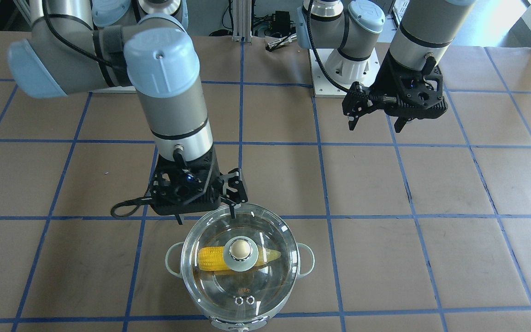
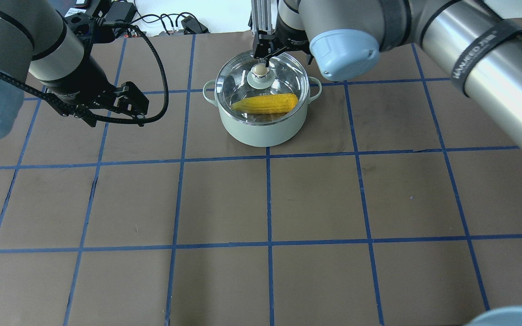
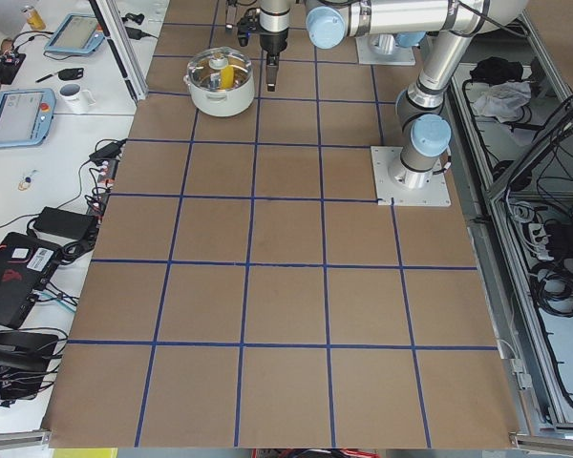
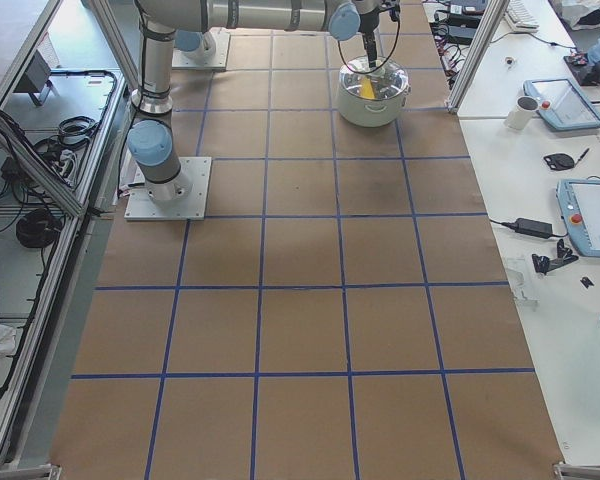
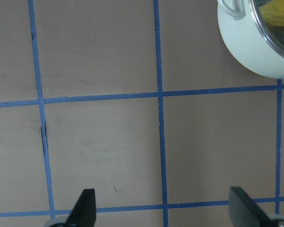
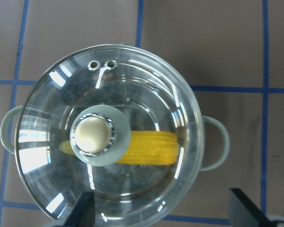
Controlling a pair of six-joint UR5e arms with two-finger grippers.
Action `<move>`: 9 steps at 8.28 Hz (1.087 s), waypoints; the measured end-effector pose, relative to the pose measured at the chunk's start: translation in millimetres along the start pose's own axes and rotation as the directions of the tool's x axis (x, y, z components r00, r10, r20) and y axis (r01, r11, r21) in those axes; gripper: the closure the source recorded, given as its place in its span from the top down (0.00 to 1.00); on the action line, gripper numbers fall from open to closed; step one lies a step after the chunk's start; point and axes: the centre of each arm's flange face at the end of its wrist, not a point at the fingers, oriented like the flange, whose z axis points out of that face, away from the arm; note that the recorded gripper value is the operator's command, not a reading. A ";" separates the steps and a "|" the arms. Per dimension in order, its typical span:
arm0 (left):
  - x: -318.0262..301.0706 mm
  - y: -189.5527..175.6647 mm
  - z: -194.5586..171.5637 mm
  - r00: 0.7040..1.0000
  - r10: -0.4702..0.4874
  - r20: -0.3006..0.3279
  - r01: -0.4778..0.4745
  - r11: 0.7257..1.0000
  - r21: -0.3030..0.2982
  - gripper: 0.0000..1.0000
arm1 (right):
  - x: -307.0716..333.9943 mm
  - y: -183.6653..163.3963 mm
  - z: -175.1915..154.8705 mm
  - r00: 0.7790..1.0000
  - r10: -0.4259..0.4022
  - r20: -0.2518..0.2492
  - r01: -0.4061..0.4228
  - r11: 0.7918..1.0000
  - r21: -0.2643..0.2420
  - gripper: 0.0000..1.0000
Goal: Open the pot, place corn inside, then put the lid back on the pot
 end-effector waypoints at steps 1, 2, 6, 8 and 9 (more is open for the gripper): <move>0.0 0.0 0.5 1.000 0.001 0.000 -0.001 1.000 -0.001 1.00 | 37.5 6.9 -30.0 0.999 0.043 -0.016 -0.043 0.999 -0.013 1.00; 0.0 -0.1 0.6 1.000 0.000 0.000 0.000 1.000 -0.001 1.00 | 69.7 20.0 -58.7 0.996 0.077 -0.036 -0.079 0.996 -0.044 1.00; 0.0 -0.7 -0.2 1.000 -0.004 0.000 0.004 1.000 0.003 1.00 | 107.0 80.6 -127.0 0.988 0.125 -0.091 -0.140 0.971 -0.192 1.00; -0.1 -1.1 0.1 1.000 -0.008 0.000 0.008 1.000 0.004 1.00 | 109.1 93.6 -134.5 0.986 0.122 -0.112 -0.144 0.965 -0.220 1.00; -0.1 -1.2 0.2 1.000 -0.009 0.000 0.009 1.000 0.004 1.00 | 109.3 96.4 -135.5 0.986 0.118 -0.119 -0.142 0.964 -0.223 1.00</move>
